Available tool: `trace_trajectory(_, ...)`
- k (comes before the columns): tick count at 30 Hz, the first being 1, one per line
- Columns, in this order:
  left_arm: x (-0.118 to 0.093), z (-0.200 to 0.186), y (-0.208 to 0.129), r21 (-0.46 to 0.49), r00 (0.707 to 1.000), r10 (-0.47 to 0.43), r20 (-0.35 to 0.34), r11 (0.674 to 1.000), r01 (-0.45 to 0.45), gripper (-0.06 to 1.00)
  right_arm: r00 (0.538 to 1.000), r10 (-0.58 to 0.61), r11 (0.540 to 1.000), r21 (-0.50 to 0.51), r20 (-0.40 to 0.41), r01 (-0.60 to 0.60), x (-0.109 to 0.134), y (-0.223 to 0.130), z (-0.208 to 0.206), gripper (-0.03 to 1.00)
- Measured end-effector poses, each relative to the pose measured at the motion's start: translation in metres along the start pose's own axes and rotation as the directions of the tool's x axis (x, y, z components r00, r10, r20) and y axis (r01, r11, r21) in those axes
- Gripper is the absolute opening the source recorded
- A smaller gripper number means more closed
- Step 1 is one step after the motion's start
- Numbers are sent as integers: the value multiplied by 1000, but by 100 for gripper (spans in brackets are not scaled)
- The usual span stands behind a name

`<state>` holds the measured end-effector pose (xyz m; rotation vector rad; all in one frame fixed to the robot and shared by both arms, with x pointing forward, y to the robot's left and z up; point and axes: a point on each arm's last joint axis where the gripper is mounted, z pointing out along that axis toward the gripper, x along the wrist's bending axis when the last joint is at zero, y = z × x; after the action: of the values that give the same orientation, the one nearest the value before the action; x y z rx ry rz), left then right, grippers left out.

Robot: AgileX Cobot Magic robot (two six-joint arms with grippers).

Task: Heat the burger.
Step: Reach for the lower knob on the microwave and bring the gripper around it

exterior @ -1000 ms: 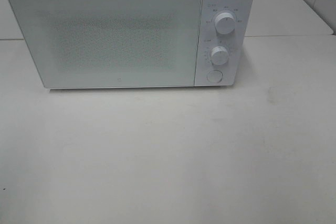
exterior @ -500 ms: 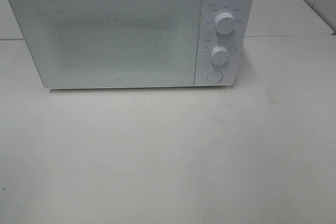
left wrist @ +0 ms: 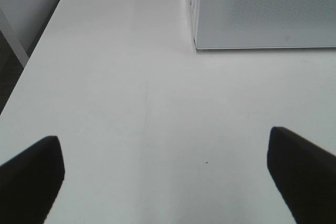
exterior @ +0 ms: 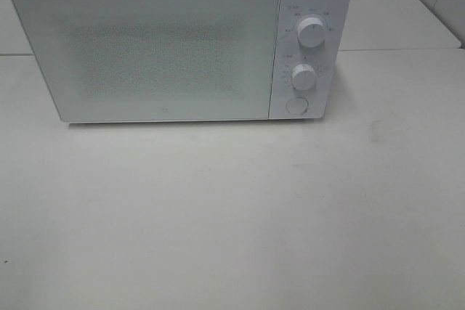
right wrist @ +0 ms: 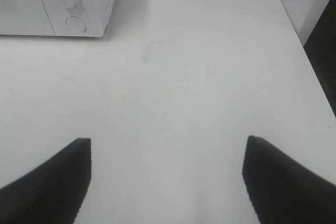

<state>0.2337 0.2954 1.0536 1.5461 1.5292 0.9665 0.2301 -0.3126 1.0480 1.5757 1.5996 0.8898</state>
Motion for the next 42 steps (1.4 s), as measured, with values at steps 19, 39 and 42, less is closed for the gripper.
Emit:
trace_trajectory(19, 0, 0, 0, 0, 1000, -2, 3, 1000, 2, 99, 1000, 0, 1000, 0, 0, 0, 0, 0, 0, 76)
trace_trajectory(39, 0, 0, 0, 0, 1000, -2, 3, 1000, 2, 99, 1000, 0, 1000, 0, 0, 0, 0, 0, 0, 76)
trace_trajectory(42, 0, 0, 0, 0, 1000, -2, 3, 1000, 2, 99, 1000, 0, 1000, 0, 0, 0, 0, 0, 0, 76)
